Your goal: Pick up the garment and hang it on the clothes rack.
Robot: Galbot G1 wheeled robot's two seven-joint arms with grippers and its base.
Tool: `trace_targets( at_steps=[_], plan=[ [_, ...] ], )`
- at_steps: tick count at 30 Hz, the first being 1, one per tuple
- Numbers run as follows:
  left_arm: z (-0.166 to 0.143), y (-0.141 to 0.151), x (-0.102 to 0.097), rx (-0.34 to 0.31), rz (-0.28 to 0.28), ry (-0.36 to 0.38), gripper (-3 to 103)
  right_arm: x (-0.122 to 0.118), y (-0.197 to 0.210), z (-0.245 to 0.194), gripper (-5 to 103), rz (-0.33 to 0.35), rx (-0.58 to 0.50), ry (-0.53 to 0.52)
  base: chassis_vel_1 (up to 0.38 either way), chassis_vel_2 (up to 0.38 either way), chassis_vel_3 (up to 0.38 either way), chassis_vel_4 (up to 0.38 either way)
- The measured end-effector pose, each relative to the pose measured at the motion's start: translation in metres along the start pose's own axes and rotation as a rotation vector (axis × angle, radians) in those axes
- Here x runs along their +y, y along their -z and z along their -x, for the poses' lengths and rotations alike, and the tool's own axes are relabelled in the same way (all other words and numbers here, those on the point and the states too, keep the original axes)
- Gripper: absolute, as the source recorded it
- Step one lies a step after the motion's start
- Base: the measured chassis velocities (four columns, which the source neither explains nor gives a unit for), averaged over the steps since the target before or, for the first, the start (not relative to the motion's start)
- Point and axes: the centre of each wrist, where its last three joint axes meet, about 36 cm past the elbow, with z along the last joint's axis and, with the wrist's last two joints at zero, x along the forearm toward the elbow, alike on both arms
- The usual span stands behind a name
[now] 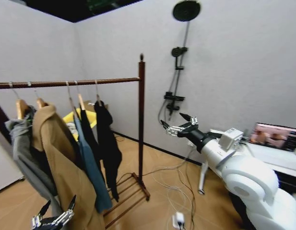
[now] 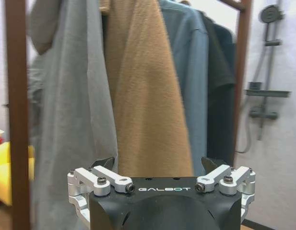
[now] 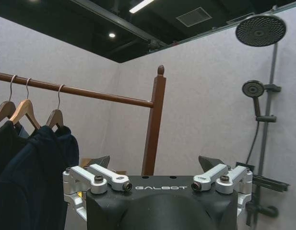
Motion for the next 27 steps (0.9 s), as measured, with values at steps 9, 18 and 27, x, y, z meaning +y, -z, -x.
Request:
trace_targets(
  at_steps=[9, 18, 27],
  plan=[
    [0.000, 0.000, 0.000, 0.000, 0.000, 0.000, 100, 0.009, -0.002, -0.008, 100, 0.011, -0.002, 0.025, 0.042, -0.239, -0.284, -0.015],
    [0.000, 0.000, 0.000, 0.000, 0.000, 0.000, 100, 0.011, -0.004, -0.011, 100, 0.014, 0.002, 0.029, 0.022, -0.207, -0.286, -0.043],
    [0.000, 0.000, 0.000, 0.000, 0.000, 0.000, 100, 0.012, -0.008, -0.012, 100, 0.024, 0.019, 0.027, 0.043, -0.205, -0.300, -0.040]
  ],
)
